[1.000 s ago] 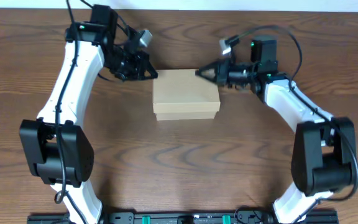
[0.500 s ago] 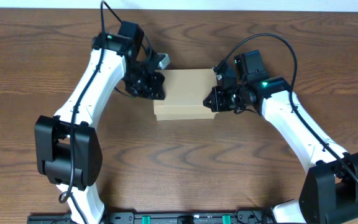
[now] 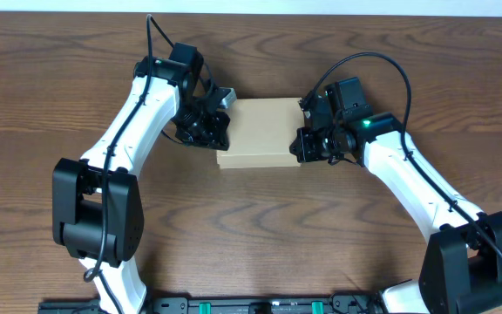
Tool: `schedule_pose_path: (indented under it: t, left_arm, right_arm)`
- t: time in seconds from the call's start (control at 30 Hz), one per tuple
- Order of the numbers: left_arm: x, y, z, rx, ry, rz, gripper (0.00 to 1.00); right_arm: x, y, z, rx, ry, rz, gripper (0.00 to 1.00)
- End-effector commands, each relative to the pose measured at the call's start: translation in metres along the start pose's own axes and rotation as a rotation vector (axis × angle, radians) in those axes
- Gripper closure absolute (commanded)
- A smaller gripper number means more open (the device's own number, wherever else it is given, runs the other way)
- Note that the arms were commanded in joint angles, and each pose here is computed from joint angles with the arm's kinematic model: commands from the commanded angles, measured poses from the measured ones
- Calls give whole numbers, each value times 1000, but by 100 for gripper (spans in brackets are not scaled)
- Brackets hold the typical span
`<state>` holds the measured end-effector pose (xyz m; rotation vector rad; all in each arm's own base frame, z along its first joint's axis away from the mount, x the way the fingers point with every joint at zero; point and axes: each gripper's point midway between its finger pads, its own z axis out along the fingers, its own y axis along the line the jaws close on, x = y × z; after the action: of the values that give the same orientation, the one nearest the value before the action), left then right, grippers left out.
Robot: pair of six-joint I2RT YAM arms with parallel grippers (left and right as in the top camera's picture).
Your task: Pack container
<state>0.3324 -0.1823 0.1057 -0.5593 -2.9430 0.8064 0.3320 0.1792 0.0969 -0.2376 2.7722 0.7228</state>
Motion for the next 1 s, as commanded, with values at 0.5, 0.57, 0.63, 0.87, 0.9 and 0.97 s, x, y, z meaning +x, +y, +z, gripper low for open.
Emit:
schedule_pose_path:
  t: [0.5, 0.57, 0.63, 0.87, 0.9, 0.97]
  left_arm:
    - [34, -38, -90, -140, -178, 35, 94]
    - [45, -55, -109, -141, -231, 63, 94]
    - [58, -70, -125, -161, -286, 94, 94]
    - [110, -103, -140, -202, -406, 199, 94]
    - [119, -104, -134, -192, -413, 205, 94]
    - [132, -101, -123, -185, -423, 197, 94]
  right_arm:
    - [20, 30, -114, 54, -207, -68, 98]
    - [34, 30, -137, 91, -241, -73, 99]
    - [50, 32, -157, 106, -267, -78, 98]
    - [109, 33, -190, 88, -339, -103, 99]
    - [119, 31, -189, 85, -350, -105, 99]
    - [134, 25, -184, 78, -363, -85, 99]
